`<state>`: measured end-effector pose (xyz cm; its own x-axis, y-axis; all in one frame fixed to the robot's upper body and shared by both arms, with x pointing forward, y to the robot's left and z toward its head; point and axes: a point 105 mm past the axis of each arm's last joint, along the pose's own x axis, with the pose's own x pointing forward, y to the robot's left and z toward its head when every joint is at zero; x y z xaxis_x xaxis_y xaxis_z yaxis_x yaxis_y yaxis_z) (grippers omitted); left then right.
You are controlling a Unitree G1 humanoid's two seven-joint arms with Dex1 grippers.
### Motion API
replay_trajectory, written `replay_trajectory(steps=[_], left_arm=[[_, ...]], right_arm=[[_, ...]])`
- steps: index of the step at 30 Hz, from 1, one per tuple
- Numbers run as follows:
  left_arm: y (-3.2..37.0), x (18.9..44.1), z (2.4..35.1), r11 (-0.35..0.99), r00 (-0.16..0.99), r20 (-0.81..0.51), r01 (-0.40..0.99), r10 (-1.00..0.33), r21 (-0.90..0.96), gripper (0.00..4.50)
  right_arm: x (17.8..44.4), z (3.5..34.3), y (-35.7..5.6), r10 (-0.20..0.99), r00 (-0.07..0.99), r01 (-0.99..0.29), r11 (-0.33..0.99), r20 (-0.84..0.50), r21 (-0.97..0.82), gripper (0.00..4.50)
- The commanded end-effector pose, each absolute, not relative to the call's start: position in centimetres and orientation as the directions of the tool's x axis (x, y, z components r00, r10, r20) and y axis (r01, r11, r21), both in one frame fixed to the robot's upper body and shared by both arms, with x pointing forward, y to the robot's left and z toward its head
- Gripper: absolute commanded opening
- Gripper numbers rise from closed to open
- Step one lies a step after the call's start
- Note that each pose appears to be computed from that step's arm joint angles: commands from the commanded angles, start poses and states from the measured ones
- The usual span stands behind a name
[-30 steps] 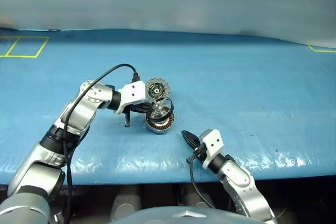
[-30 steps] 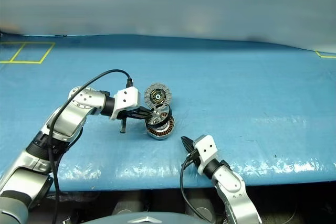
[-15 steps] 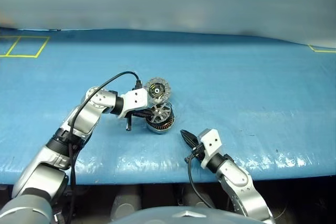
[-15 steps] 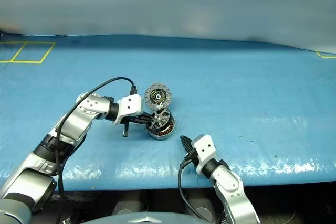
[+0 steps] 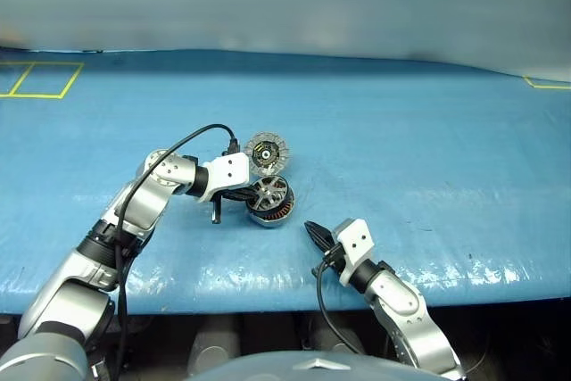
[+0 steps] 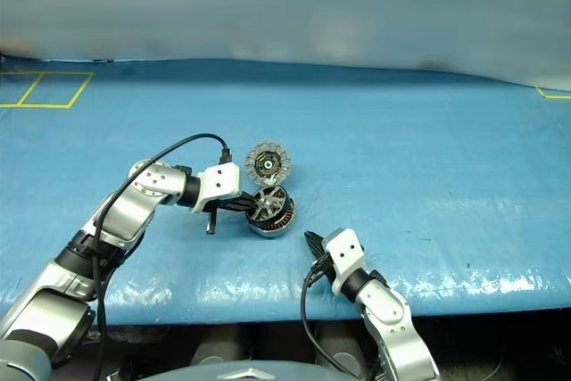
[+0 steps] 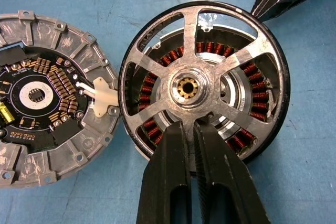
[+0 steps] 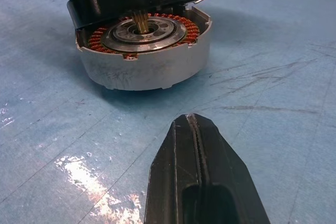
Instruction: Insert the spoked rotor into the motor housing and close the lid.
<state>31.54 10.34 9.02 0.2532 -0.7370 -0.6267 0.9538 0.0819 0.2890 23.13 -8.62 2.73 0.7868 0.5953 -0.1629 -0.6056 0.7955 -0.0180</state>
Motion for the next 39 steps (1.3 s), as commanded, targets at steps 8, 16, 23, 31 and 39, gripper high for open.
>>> replay_trajectory(steps=[8, 16, 23, 31, 39], left_arm=[[9.3, 31.7, 11.9, 0.074, 0.252, -0.550, 0.943, -0.796, 0.325, 2.13], [9.9, 30.5, 15.2, 0.148, 0.252, -0.416, 0.952, -0.874, 0.267, 2.01], [11.0, 28.9, 13.7, 0.355, 0.388, -0.306, 0.921, -0.870, 0.158, 0.02], [12.6, 26.5, 11.9, 0.686, 0.694, -0.058, 0.719, -0.718, 0.109, 0.02], [12.2, 23.6, 8.6, 0.778, 0.783, -0.021, 0.621, -0.622, 0.095, 0.02]], right_arm=[[23.5, 3.5, -8.8, 0.590, 0.796, -0.600, 0.799, -0.139, -0.042, 0.00], [23.8, 4.7, -9.7, 0.557, 0.823, -0.565, 0.824, -0.107, -0.053, 0.00], [25.1, 7.0, -10.7, 0.533, 0.842, -0.537, 0.841, -0.082, -0.060, 0.00], [26.0, 10.0, -7.1, 0.617, 0.776, -0.626, 0.779, -0.130, -0.038, 0.00], [27.5, 10.8, -3.9, 0.643, 0.744, -0.663, 0.745, -0.183, -0.077, 0.00]])
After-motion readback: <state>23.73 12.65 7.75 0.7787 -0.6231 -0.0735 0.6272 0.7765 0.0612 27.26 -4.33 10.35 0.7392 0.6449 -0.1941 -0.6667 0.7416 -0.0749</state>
